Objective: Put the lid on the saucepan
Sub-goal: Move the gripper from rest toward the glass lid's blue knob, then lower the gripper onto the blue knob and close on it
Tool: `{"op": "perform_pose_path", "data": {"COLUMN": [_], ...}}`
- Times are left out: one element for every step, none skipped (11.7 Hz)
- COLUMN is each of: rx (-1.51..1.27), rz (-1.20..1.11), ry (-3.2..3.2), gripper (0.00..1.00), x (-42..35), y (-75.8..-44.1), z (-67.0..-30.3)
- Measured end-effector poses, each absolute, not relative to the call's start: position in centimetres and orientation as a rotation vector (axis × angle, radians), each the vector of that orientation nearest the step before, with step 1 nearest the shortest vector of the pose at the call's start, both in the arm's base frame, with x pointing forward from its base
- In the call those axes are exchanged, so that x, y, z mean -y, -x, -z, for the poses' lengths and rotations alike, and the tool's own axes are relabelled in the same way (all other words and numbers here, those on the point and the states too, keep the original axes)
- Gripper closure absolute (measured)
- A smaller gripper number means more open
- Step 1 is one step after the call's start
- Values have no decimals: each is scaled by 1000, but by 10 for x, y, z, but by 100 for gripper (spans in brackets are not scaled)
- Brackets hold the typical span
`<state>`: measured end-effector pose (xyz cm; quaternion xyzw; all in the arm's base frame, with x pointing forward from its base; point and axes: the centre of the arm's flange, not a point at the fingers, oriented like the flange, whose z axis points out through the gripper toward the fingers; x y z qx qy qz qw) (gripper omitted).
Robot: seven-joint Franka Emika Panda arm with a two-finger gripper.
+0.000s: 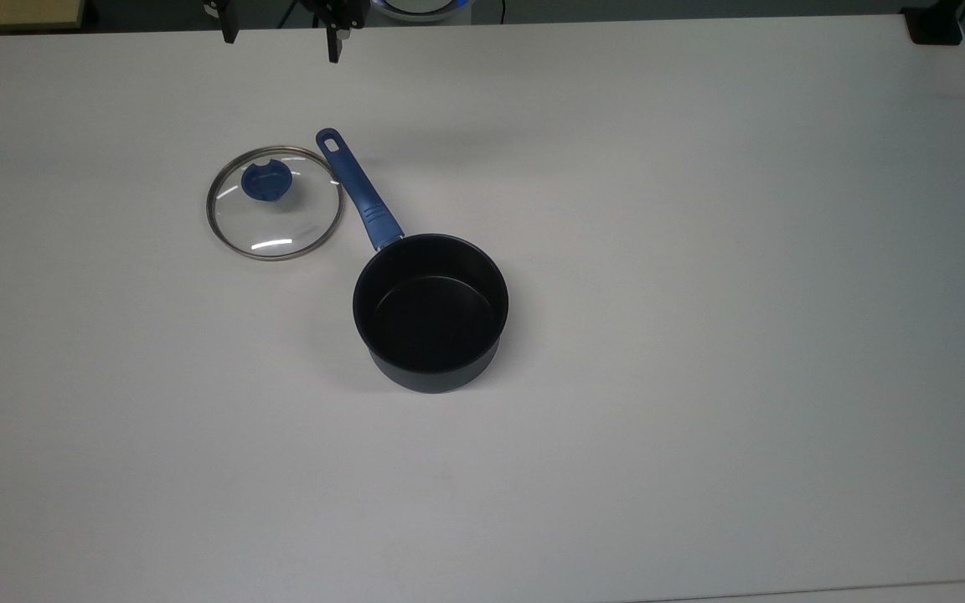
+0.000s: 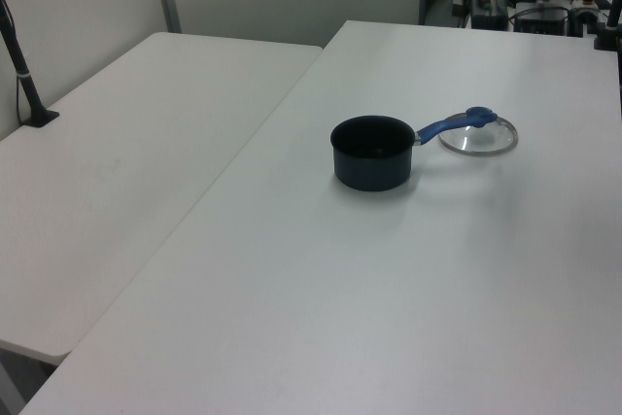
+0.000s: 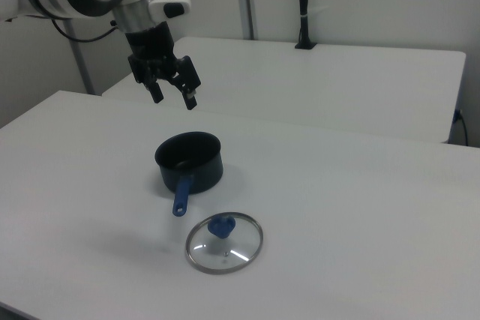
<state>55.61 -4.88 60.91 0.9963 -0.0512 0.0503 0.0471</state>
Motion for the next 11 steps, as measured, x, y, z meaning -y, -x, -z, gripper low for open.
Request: {"op": "perform_pose_path", "data": {"rx": [66,19,39,93,144,179,227,341,460,525,536], "rz": [-140,-123,-98,-57,-35,-40,-44,-52,-54,-28,5], "ry": [-3039,-3031,-3027,-3028,-3028,-3026,-3028,-3023,-3012,-3007,-3008], "gripper": [0,0,0,0,0,0,0,0,0,0,0], "x": [52,64,88,118,148,166,173,174,172,169,165], "y": [-556,-556,-554,-549,-544,-543,-542,-540,-536,-533,-532], "z": [-606,-603,-596,-585,-566,-541,-509,-473,-437,-409,-390]}}
